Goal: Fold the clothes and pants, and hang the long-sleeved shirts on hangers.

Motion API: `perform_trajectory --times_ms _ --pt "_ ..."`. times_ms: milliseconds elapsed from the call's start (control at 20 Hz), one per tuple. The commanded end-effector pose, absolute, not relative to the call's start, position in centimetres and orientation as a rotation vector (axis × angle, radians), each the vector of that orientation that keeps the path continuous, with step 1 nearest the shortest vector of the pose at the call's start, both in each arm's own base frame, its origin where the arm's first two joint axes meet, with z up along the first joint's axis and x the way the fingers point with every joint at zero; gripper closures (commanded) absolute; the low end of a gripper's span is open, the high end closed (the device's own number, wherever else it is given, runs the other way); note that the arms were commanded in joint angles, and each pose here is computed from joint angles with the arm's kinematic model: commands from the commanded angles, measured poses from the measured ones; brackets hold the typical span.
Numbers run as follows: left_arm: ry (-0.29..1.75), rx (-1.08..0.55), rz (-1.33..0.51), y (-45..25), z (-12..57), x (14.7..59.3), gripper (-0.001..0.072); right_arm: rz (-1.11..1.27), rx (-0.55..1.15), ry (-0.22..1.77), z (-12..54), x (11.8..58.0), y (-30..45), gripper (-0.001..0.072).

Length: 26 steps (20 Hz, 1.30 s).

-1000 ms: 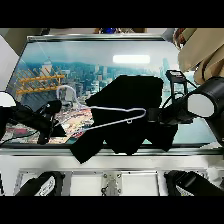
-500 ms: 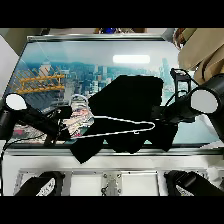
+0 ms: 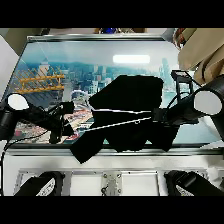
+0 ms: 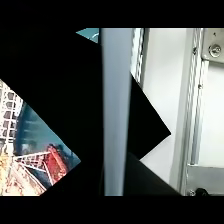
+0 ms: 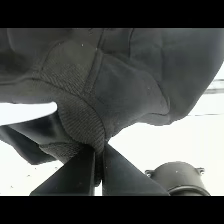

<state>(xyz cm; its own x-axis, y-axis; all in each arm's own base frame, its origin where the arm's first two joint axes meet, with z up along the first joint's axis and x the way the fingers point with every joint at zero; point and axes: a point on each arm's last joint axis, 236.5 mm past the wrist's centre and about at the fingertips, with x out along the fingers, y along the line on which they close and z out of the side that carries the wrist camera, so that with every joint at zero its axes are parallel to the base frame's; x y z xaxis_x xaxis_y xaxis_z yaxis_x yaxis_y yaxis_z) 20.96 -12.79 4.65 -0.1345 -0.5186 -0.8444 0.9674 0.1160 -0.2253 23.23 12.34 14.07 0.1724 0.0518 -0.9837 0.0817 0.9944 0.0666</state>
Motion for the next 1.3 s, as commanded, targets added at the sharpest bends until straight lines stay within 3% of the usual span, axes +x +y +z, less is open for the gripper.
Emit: perform_trajectory --times_ms 0,350,600,950,1250 --pt "1.001 0.61 -1.432 -13.5 4.6 20.9 0.069 -0.027 0.111 1.371 14.4 23.6 12.0 0.0685" --pt "0.987 0.648 -1.483 -15.1 4.3 20.4 0.069 0.009 0.142 1.295 14.9 25.3 13.0 0.0685" --pt "1.025 0.54 -1.52 -16.2 2.6 21.3 0.069 0.038 0.142 1.274 15.4 25.2 13.2 0.0685" --pt "0.985 0.509 -1.606 -17.1 1.0 22.0 0.0691 0.192 0.14 1.175 16.7 26.9 15.8 0.0685" --pt "0.981 0.513 -1.605 -17.1 0.9 22.1 0.069 0.395 0.249 1.078 18.6 28.5 21.1 0.0686"
